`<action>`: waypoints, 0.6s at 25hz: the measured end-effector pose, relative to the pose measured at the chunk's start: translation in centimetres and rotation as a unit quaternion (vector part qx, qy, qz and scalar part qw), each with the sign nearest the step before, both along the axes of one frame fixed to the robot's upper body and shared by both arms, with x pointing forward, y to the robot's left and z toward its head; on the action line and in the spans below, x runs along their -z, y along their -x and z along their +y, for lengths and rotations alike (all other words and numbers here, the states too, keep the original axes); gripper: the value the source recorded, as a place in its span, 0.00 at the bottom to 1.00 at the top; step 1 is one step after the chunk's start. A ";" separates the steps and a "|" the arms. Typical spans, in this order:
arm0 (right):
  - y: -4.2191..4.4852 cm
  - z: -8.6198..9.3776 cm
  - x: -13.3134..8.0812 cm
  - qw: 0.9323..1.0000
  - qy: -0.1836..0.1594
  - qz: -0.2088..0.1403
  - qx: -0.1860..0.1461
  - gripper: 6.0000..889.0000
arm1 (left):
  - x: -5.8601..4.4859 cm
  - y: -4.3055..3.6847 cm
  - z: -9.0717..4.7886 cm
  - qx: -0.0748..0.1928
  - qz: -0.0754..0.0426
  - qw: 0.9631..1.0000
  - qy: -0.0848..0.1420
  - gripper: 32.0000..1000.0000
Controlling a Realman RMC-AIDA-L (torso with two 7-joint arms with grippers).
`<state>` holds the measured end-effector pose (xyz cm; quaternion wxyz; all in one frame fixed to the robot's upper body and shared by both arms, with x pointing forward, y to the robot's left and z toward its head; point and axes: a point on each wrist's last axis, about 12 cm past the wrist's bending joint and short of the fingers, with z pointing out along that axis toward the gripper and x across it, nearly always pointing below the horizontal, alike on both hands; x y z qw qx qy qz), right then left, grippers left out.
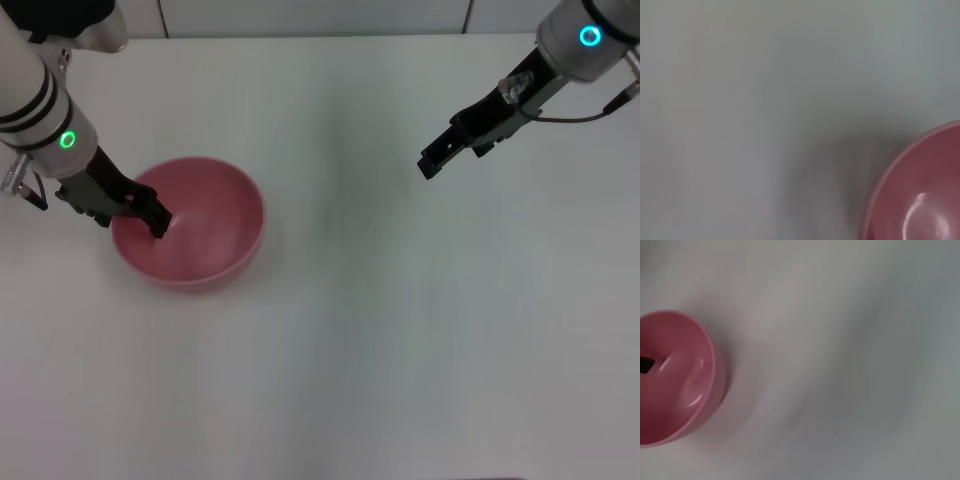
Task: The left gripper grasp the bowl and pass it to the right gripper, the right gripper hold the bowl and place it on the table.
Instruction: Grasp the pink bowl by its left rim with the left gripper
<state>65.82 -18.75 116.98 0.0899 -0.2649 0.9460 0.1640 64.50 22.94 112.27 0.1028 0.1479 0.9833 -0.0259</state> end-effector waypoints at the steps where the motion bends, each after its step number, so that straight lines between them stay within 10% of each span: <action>1: 0.00 0.0 0.0 1.000 0.000 0.000 0.000 0.98 | 0.0 -0.01 0.0 0.000 -0.001 1.000 0.000 0.79; 15: -0.09 0.1 -0.2 1.000 -0.001 -0.002 -0.001 0.98 | 0.4 0.01 0.5 0.007 0.003 1.000 0.001 0.36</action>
